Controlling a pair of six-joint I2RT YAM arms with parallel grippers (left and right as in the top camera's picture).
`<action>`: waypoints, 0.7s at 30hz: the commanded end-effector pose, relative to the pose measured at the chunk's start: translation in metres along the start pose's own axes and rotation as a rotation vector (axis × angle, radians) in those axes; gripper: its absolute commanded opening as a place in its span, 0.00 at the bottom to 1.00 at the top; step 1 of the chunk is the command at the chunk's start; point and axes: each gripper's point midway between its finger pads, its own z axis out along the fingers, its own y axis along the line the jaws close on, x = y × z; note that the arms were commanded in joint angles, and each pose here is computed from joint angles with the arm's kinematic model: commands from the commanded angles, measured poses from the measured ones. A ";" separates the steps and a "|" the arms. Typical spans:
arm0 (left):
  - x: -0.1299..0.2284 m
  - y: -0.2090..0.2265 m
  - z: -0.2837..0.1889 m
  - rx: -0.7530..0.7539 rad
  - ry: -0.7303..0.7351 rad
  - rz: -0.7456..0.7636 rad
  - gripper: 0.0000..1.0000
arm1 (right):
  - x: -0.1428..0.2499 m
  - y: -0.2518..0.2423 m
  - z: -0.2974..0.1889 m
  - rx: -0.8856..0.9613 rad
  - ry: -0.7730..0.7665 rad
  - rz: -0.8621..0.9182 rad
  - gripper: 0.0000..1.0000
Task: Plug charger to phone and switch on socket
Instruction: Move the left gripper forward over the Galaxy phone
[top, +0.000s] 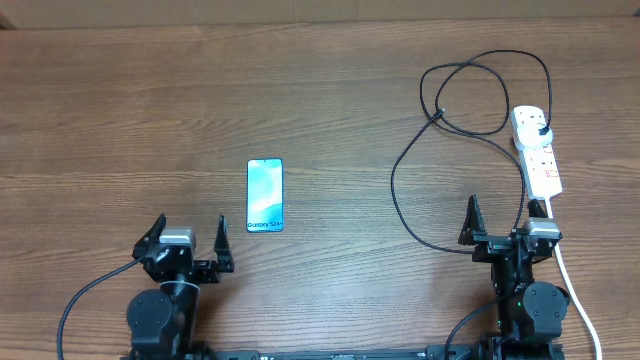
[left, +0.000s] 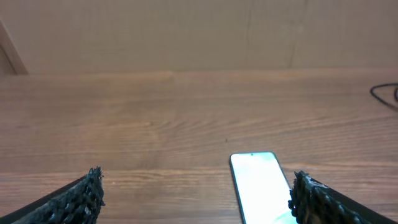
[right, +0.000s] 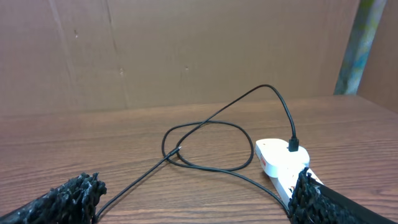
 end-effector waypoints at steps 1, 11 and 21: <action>-0.028 -0.004 -0.011 0.020 -0.056 -0.018 0.99 | 0.002 0.002 0.000 -0.008 -0.004 -0.002 1.00; -0.042 -0.004 -0.015 0.020 -0.021 -0.049 1.00 | 0.002 0.002 0.000 -0.008 -0.004 -0.002 1.00; -0.065 -0.015 0.003 0.079 0.131 -0.061 1.00 | 0.002 0.002 0.000 -0.008 -0.004 -0.002 1.00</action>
